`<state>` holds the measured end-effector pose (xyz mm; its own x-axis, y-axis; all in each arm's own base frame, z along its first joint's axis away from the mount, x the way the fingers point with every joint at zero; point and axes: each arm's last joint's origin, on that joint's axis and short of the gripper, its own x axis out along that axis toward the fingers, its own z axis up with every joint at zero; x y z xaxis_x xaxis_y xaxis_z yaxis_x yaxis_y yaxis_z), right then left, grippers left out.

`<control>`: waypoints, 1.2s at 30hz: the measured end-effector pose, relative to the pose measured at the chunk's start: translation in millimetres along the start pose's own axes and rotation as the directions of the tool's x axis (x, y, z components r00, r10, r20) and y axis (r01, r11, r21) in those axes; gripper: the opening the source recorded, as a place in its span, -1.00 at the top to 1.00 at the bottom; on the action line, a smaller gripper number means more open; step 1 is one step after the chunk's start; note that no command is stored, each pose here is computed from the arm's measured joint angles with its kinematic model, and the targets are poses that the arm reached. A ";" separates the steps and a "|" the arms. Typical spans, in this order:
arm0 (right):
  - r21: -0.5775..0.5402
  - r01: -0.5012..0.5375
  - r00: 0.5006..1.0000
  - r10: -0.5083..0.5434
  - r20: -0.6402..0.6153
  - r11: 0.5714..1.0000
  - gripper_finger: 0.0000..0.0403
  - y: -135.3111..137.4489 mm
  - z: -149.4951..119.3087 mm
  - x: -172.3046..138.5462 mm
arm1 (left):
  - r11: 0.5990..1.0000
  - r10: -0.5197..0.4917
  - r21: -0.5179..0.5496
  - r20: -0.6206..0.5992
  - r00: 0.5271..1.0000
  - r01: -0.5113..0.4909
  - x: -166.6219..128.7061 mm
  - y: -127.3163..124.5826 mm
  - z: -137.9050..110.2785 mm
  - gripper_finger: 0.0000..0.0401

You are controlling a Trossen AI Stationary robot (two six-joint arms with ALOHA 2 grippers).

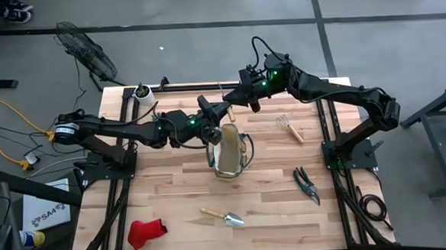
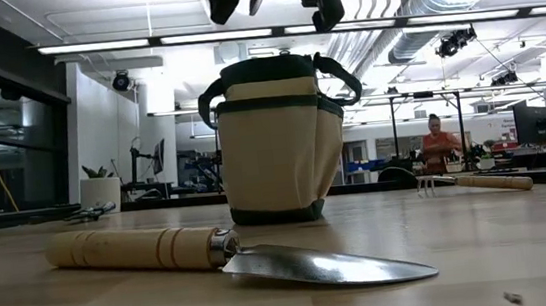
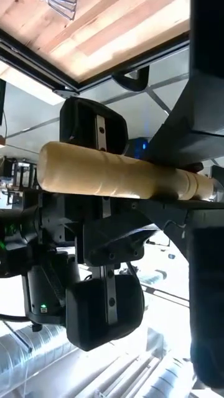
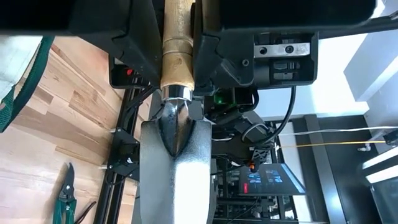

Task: Pick & Place Garden tools in Gardening bag
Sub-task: Put the top trowel into the gardening bag

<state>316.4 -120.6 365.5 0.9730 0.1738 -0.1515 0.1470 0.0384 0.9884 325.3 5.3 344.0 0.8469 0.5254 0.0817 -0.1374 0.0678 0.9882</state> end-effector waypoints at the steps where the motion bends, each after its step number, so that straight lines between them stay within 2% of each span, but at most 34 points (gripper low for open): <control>1: 0.000 0.000 1.000 0.000 0.000 1.000 0.73 0.0 0.0 0.0 | 1.000 0.000 0.000 0.000 1.000 0.000 0.0 0.0 0.0 0.70; 8: -0.030 0.000 1.000 0.000 0.004 1.000 0.68 0.1 0.2 -0.1 | 1.000 -0.001 -0.001 -0.006 1.000 0.001 0.0 -0.2 -0.2 0.70; 19: -0.138 0.002 0.999 0.003 0.037 0.990 0.37 0.1 4.4 -2.3 | 1.000 0.000 -0.009 -0.036 0.999 0.000 -0.1 -0.2 -1.0 0.70; 25: -0.216 0.013 0.997 0.003 0.076 0.976 0.24 -2.0 22.3 -14.5 | 0.999 0.015 -0.029 -0.057 0.998 -0.017 -0.2 1.1 -1.6 0.70; 29: -0.336 -0.004 0.999 0.016 0.033 0.942 0.22 -4.5 40.6 -31.0 | 0.991 0.019 -0.134 -0.063 0.998 -0.027 -1.2 2.9 -2.4 0.70; 32: -0.387 -0.038 0.999 0.032 -0.022 0.921 0.22 -5.9 52.9 -45.7 | 0.970 0.028 -0.241 -0.062 0.998 -0.042 -3.5 7.1 -3.6 0.70; 36: -0.464 -0.075 0.997 0.056 -0.055 0.883 0.22 -3.8 63.2 -65.1 | 0.905 0.049 -0.420 -0.049 0.998 -0.065 -8.6 16.2 -6.0 0.70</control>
<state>263.7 -194.3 372.3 0.9685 0.2293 -0.0967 -0.0252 0.4771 0.8785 312.7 7.0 358.5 0.8129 0.5690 0.1240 -0.3957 0.3835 0.8345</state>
